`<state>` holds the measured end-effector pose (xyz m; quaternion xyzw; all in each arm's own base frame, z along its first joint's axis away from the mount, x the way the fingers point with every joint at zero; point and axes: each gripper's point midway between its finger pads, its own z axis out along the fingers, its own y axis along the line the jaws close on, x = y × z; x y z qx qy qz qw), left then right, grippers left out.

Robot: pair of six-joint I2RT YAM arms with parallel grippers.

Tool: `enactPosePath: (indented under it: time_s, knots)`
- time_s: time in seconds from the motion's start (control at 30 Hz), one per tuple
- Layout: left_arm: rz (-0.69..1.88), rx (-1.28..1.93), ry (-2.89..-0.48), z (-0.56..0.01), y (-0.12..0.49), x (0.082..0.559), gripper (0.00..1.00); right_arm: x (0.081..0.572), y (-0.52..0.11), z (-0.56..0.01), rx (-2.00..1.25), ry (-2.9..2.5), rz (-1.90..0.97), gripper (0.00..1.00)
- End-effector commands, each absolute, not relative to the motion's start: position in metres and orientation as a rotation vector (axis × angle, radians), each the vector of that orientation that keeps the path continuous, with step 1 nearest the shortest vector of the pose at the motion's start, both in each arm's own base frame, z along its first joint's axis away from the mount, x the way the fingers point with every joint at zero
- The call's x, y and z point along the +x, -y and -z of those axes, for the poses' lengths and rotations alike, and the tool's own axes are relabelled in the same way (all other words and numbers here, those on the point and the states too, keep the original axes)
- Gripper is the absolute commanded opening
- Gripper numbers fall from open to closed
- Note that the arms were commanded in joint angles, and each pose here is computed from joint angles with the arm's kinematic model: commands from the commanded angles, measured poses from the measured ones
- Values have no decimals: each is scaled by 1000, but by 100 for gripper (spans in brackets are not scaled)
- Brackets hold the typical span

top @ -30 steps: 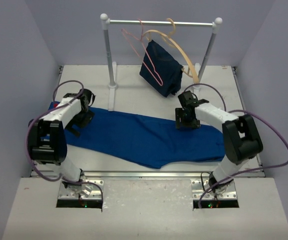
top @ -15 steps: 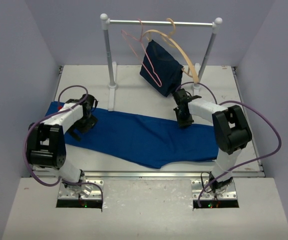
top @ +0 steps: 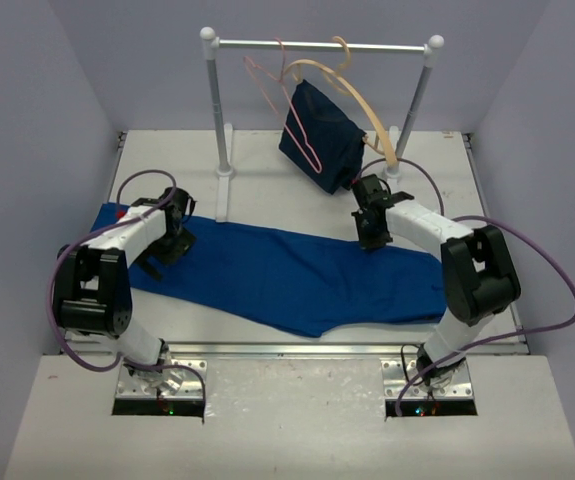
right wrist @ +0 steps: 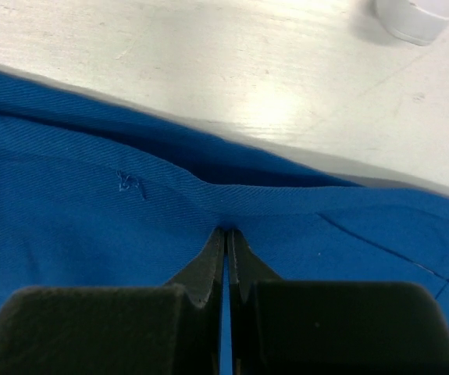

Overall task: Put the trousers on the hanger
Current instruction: Flatten out the trousers at the center of the board.

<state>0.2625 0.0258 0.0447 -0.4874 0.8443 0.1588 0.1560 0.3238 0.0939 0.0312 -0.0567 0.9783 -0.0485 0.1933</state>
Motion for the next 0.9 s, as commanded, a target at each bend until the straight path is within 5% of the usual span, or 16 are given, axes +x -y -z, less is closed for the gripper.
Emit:
enactPosePath:
  time_s: [0.0, 0.37, 0.47, 0.57, 0.87]
  knots:
    - [-474, -1400, -2410, -40, -26, 265, 100, 335, -76, -56, 24, -2629, 203, 0]
    - [-592, -1536, -2341, -34, -33, 259, 100, 324, -37, -34, 235, -2689, 316, 1]
    - [-589, -1544, -2344, -36, -32, 264, 100, 317, -42, -6, 205, -2791, 317, 21]
    - [-592, -1537, -2323, -44, -34, 268, 100, 319, -56, -8, 177, -2811, 204, 57]
    - [-537, -1511, -2140, -106, -29, 276, 100, 299, -31, -60, 358, -2635, 252, 76]
